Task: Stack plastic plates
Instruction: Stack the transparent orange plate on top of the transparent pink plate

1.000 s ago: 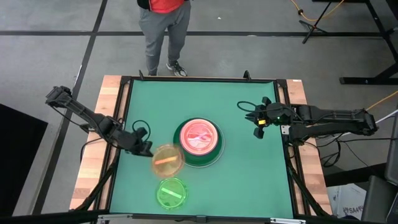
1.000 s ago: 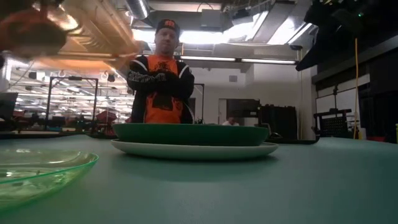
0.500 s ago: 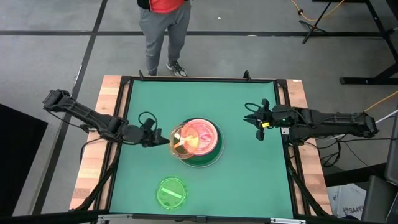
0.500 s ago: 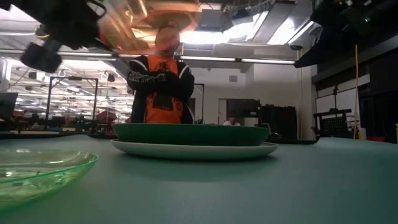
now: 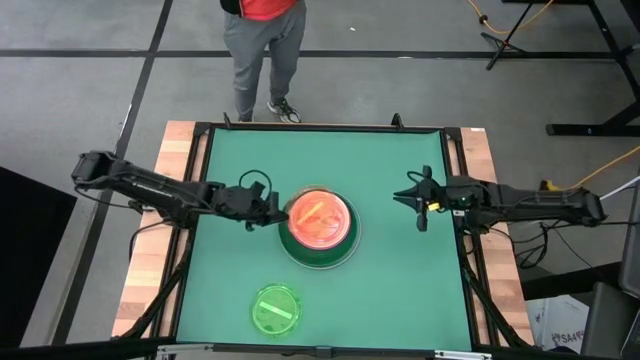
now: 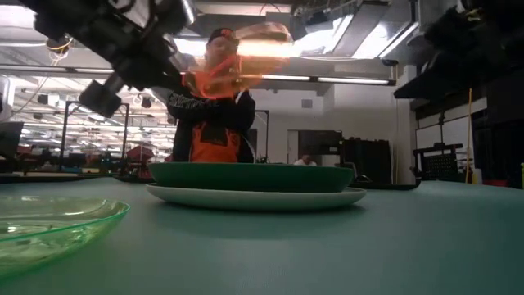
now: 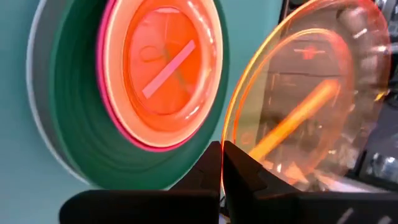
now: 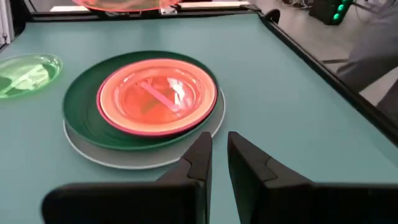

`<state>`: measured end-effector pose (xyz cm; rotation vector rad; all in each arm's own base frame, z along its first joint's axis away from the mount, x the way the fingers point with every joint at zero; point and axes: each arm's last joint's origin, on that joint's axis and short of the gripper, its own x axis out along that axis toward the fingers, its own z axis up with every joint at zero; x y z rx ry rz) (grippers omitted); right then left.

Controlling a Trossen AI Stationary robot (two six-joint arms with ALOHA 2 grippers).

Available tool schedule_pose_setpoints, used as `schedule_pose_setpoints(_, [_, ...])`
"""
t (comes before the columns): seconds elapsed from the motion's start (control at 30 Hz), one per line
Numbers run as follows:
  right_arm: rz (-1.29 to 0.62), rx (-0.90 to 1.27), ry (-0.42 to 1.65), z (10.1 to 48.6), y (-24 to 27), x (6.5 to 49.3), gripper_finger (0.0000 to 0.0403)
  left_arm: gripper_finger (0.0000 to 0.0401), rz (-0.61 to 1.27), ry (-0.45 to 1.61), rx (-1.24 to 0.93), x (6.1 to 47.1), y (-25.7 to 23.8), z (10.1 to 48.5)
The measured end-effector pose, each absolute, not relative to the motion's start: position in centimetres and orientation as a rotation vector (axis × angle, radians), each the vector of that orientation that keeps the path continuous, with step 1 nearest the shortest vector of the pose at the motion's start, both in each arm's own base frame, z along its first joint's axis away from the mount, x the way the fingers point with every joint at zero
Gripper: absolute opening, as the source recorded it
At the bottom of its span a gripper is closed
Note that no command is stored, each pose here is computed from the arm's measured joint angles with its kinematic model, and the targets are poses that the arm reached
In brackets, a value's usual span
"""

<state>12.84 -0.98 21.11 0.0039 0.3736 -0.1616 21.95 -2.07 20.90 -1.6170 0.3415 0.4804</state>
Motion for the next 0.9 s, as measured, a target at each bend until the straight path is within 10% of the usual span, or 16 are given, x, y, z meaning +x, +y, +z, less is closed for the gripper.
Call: schedule_pose_setpoints(0.9, [-0.075, -0.010, 0.252, 16.2, -0.7, 11.6, 0.0040, 0.0000, 0.686, 0.570, -1.770, 29.0, 0.0, 17.9])
